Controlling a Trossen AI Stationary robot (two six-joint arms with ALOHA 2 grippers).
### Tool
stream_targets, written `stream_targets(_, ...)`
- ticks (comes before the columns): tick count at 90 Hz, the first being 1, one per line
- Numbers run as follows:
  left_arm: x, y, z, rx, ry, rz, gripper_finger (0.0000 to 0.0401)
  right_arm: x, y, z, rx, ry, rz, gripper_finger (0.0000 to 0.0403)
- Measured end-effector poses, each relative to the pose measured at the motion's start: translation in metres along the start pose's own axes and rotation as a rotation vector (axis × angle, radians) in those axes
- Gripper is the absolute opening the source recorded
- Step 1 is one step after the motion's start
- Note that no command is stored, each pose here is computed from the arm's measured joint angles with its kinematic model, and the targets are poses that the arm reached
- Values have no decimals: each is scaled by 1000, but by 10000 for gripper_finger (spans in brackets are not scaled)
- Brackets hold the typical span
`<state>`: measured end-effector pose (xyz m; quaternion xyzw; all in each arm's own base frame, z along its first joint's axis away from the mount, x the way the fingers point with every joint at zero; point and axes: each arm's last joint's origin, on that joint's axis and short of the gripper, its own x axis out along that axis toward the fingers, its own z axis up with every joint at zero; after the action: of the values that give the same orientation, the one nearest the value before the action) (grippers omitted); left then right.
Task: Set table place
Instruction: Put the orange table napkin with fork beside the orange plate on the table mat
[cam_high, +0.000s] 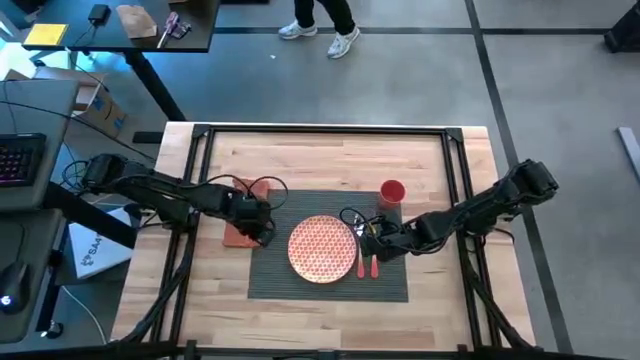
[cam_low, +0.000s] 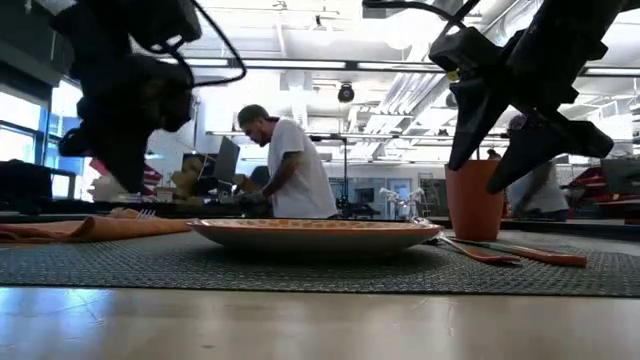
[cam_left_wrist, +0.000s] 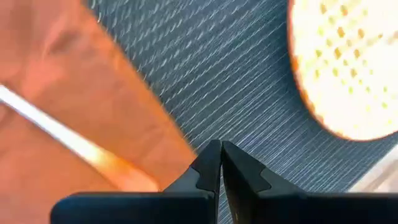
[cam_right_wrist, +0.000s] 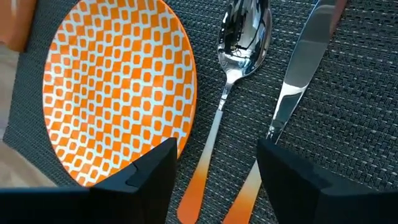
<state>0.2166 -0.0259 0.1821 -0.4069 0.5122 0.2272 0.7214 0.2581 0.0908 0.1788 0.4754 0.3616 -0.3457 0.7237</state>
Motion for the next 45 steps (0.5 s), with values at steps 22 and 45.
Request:
stream_targets(22, 0, 8, 2, 14, 77, 32, 85, 0, 0, 0, -7, 0, 0, 204)
stream_targets(45, 31, 11, 3, -9, 183, 140, 149, 0, 0, 0, -30, 0, 1, 204)
